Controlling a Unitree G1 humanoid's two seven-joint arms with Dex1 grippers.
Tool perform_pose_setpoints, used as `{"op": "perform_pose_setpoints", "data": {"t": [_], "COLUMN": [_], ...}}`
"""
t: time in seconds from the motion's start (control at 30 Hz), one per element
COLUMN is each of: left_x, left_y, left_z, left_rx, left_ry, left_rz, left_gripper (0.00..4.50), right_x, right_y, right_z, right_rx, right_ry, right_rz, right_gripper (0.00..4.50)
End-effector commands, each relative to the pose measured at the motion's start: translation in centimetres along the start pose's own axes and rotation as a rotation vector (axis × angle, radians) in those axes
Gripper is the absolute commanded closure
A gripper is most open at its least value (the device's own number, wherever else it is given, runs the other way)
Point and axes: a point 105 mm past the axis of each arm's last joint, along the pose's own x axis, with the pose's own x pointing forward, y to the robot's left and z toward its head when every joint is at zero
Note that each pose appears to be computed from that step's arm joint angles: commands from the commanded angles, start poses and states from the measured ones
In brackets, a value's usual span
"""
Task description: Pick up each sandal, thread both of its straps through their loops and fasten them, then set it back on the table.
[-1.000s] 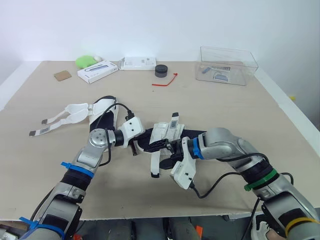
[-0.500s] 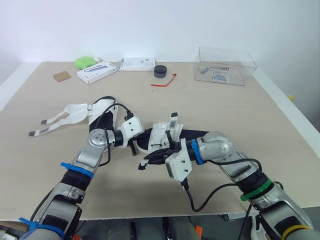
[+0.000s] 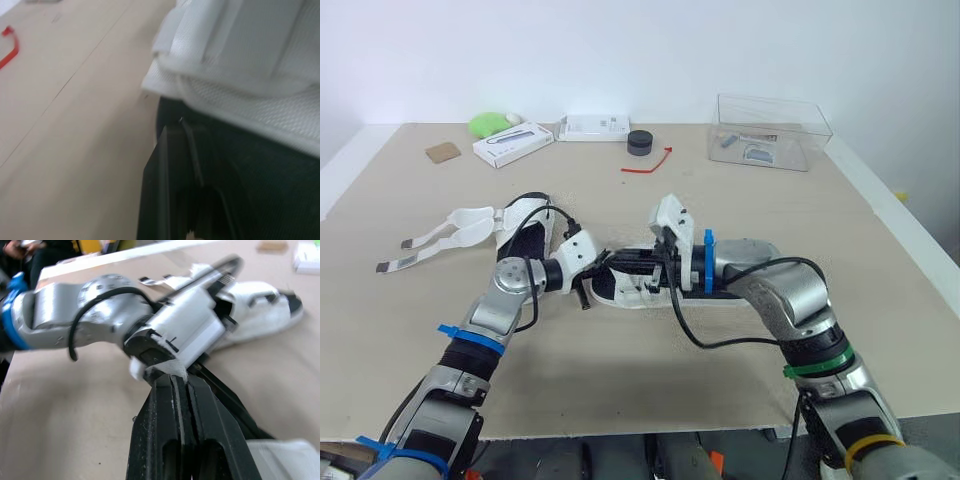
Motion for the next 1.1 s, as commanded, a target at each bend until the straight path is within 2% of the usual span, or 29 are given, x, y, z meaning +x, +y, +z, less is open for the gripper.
{"op": "perform_pose_setpoints", "data": {"t": [0.03,0.2,0.67,0.87,0.9,0.97,1.1], "left_x": [0.4,0.4,0.6,0.6,0.6,0.6,0.6], "left_y": [-1.1,-1.3,-1.7,-1.9,-1.9,-1.9,-1.9], "left_z": [-0.6,-0.6,-0.4,-0.4,-0.4,-0.5,-0.5], "left_rx": [0.003,0.003,0.004,0.001,0.001,0.001,-0.001], "left_ry": [0.026,0.023,0.016,0.014,0.015,0.016,0.016], "left_rz": [-0.043,-0.045,-0.06,-0.06,-0.06,-0.059,-0.056], "left_gripper": [4.5,4.5,4.5,4.5,4.5,4.5,4.5], "right_x": [-1.0,-1.3,-1.5,-1.9,-2.0,-1.9,-1.9], "right_y": [-2.7,-4.3,-5.9,-7.7,-7.7,-7.6,-7.1], "right_z": [2.3,1.5,-0.4,-0.6,-0.4,0.5,2.2], "right_rx": [0.051,0.072,0.123,0.133,0.115,0.062,0.019], "right_ry": [-0.047,-0.001,0.086,0.12,0.114,0.092,0.045], "right_rz": [-0.133,-0.207,-0.292,-0.391,-0.391,-0.381,-0.353], "right_gripper": [4.4,4.4,4.4,4.4,3.93,3.54,3.54]}}
